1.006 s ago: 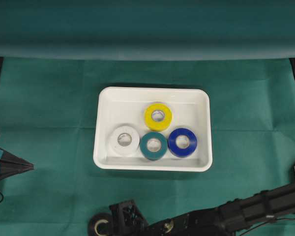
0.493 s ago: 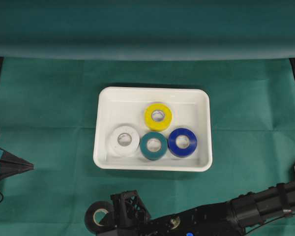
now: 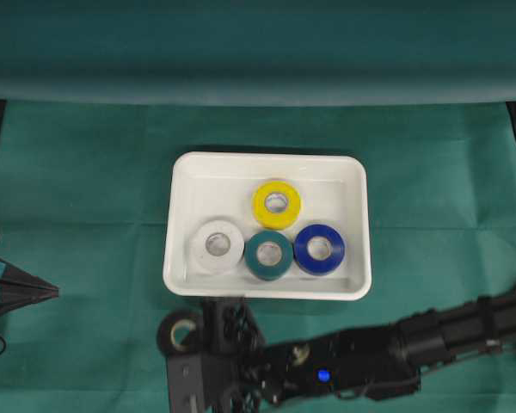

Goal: Put the tape into the white case with the right arm.
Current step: 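Close the right gripper on the black roll and lift it, then carry the black roll over the tray and set it at the back right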

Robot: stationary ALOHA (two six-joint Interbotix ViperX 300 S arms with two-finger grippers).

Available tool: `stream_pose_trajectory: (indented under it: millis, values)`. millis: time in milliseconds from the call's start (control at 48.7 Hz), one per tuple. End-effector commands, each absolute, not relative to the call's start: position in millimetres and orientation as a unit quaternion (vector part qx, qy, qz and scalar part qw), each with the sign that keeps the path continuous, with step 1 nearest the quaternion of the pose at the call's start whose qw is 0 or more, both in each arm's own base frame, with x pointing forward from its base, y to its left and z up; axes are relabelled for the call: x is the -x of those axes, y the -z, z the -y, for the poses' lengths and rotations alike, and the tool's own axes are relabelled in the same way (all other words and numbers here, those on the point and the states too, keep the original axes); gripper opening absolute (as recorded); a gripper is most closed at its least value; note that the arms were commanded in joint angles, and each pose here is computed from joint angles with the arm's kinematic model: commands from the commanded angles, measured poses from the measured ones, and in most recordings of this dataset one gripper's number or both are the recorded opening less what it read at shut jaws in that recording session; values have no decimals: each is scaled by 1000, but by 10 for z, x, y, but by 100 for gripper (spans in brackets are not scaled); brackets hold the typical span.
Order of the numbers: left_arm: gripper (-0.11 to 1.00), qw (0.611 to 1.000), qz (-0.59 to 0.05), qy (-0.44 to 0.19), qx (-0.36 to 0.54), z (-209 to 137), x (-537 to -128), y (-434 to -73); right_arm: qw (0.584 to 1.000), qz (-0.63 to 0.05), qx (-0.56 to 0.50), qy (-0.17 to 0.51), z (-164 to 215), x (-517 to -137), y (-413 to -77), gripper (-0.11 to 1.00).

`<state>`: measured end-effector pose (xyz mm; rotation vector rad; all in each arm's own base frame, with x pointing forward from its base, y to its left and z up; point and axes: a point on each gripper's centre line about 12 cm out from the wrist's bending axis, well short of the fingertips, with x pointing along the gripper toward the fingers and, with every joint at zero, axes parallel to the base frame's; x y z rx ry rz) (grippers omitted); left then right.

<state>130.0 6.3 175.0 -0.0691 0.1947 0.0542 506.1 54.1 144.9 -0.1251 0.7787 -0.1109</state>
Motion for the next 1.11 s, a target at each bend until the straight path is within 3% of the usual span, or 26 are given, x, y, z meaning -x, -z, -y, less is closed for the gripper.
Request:
stream_pose_trajectory:
  millis: [0,575,1088]
  values:
    - [0,995,-93,-28,35,-65,-1313,-1796,934,-347,55,71,-339,-5056,-1811,2]
    - [0,995,-93,-28,34,-65,-1313,-1796,924,-342,26,170,880,-4841,-1887,2]
    - [0,995,-93,-28,34,-65,-1313,-1796,915,-355,9,191,1192,-4553,-1770,2]
